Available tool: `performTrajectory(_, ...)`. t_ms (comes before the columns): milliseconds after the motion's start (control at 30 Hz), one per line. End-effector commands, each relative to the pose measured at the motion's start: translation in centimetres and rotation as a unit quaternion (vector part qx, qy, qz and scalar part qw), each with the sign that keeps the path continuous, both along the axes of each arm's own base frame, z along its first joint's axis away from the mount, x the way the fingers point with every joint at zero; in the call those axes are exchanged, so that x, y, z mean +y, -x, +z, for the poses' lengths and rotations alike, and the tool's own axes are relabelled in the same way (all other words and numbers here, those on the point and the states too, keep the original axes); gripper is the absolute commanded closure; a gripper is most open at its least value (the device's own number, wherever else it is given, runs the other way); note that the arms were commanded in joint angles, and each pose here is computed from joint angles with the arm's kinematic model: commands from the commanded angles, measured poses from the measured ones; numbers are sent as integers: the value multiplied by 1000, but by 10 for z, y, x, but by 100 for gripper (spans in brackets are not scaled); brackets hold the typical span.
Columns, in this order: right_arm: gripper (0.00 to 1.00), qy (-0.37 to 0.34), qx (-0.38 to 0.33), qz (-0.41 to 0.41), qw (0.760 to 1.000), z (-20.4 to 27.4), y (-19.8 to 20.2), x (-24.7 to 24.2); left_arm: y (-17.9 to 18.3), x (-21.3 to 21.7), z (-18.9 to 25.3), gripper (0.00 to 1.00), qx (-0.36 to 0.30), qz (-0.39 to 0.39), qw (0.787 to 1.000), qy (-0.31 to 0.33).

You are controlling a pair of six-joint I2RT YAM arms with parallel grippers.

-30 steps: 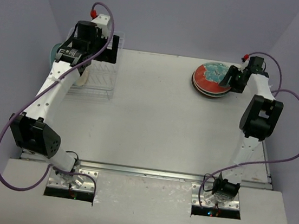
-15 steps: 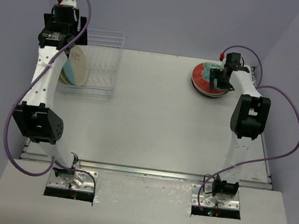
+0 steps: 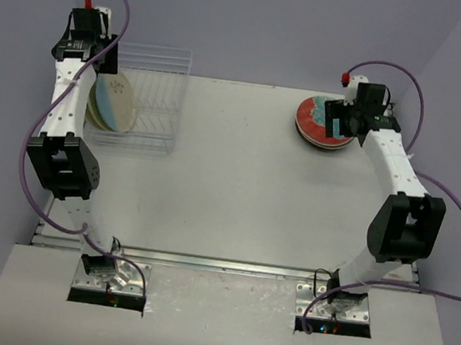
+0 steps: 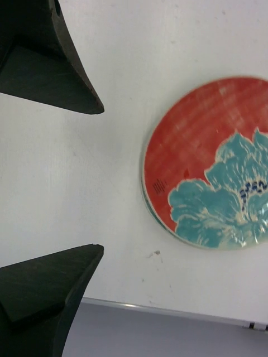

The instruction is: Unload the plates from the dish rack

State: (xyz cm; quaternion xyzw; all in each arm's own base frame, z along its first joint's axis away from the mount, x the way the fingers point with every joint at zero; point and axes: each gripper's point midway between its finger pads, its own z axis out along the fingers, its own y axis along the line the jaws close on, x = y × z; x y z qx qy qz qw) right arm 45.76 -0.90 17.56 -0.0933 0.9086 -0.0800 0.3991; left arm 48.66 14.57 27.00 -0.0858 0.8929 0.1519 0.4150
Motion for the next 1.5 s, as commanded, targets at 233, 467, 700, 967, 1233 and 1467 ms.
performTrajectory(233,1,-22,25,49,998,-30,26,36,-17,-4,-27,57,18,-35,997,62)
performTrajectory(467,1,-29,23,54,998,-29,28,39,-25,11,-52,58,39,-5,998,50)
performTrajectory(700,1,-33,26,56,998,-30,29,40,-31,18,-75,58,56,7,998,40)
performTrajectory(967,1,-48,25,63,997,-28,31,46,-38,1,-82,72,48,-33,996,73)
performTrajectory(1233,1,-88,21,83,992,-15,33,62,-38,-12,-46,100,6,-60,994,86)
performTrajectory(1467,1,-141,14,105,984,-4,39,81,-36,-21,26,100,-68,-88,991,70)
